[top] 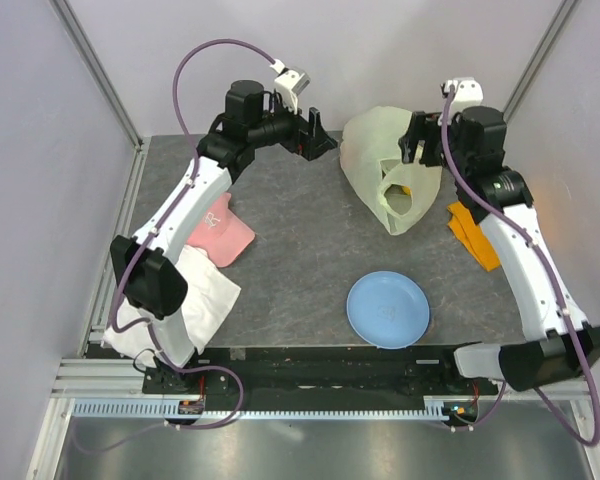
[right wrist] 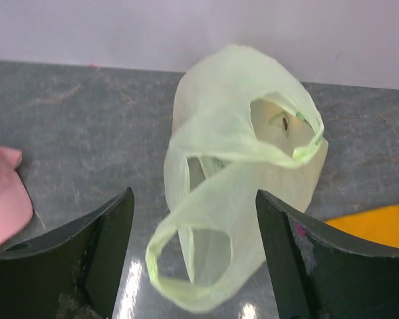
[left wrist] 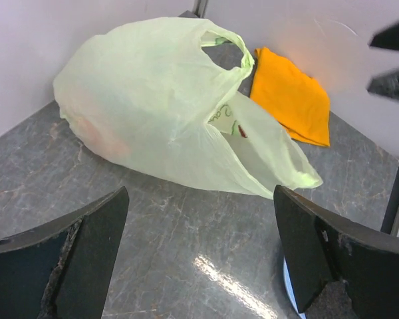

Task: Take the fake fruits out of the plastic bag

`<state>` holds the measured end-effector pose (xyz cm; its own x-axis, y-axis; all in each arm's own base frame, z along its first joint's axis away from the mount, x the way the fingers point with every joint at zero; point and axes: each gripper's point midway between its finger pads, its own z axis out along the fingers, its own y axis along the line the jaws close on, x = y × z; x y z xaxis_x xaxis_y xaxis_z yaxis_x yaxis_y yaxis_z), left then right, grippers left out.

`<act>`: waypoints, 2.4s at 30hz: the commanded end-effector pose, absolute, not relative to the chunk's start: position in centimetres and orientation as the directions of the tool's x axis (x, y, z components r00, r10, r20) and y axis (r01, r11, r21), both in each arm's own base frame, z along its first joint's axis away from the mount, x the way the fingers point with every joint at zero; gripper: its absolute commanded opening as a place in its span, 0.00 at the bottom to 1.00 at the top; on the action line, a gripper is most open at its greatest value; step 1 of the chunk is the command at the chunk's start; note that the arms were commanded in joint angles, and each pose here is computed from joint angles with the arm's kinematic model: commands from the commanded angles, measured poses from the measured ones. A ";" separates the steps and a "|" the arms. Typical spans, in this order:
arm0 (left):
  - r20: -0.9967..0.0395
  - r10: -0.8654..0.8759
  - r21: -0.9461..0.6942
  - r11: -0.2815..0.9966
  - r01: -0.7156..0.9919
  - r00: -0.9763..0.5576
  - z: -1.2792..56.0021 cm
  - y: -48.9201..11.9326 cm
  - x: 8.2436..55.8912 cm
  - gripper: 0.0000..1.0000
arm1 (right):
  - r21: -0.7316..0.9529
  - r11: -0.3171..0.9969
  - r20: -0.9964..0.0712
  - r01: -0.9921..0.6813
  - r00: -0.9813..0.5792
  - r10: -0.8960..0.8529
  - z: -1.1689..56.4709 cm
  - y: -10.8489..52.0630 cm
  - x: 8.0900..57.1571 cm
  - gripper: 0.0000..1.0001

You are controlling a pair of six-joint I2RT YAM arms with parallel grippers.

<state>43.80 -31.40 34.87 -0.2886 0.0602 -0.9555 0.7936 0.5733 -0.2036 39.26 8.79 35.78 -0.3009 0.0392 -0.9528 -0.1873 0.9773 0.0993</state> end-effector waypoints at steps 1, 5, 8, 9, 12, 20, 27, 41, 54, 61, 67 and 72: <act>-0.970 0.062 -0.159 0.575 0.803 -0.236 36.7 -30.5 42.5 0.97 | 0.203 0.979 -0.933 -0.026 -0.307 0.186 34.7 7.2 45.0 0.82; -0.974 0.072 -0.136 0.564 0.814 -0.213 37.8 -29.2 39.6 0.97 | 0.294 0.947 -0.897 0.132 -0.305 0.321 32.8 2.7 49.3 0.83; -0.977 0.093 -0.106 0.578 0.809 -0.194 38.0 -27.8 37.7 0.97 | 0.341 0.913 -0.866 0.225 -0.303 0.399 30.9 -0.8 52.1 0.83; -0.974 0.123 -0.087 0.580 0.810 -0.193 37.0 -27.4 37.3 0.97 | 0.337 0.910 -0.864 0.241 -0.304 0.401 30.3 -1.7 53.2 0.83; -0.973 0.151 -0.059 0.575 0.816 -0.176 36.6 -26.4 35.6 0.97 | 0.293 0.918 -0.871 0.267 -0.323 0.372 28.8 -3.1 54.6 0.84; -0.961 0.189 -0.056 0.582 0.811 -0.202 34.7 -25.4 34.6 0.97 | 0.392 0.911 -0.791 0.129 -0.458 0.405 21.6 -0.8 57.7 0.80; -0.955 0.203 -0.052 0.602 0.797 -0.215 33.8 -25.0 35.3 0.97 | 0.363 0.921 -0.777 0.139 -0.500 0.382 19.0 -0.8 57.5 0.80; -0.962 0.182 -0.054 0.609 0.791 -0.205 34.3 -24.4 34.6 0.97 | 0.459 0.818 -0.826 -0.345 -0.505 0.250 28.8 17.4 51.5 0.02; -0.960 0.265 0.108 0.655 0.748 -0.094 33.6 -20.8 31.9 0.99 | 0.405 0.659 -0.868 -0.633 -0.493 0.060 30.2 36.8 43.8 0.00; -0.967 0.191 0.034 0.755 0.655 -0.171 32.4 -18.6 31.8 0.99 | 0.396 0.629 -0.875 -0.670 -0.483 0.036 30.2 41.1 43.1 0.67; -0.970 0.190 0.077 0.832 0.550 -0.150 31.3 -17.1 34.5 0.99 | 0.337 0.697 -0.897 -0.633 -0.441 0.033 31.7 38.1 43.1 0.93; -0.986 0.120 0.016 0.763 0.647 -0.117 32.2 -20.1 35.1 0.99 | 0.340 0.700 -0.900 -0.627 -0.433 0.050 33.4 35.7 41.1 0.95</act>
<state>33.79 -18.25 29.52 -0.1984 0.2212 -0.9548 0.6152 0.7865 0.0544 42.75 38.45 27.53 -0.5185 -0.0097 -0.8550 -0.6150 0.6989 0.3650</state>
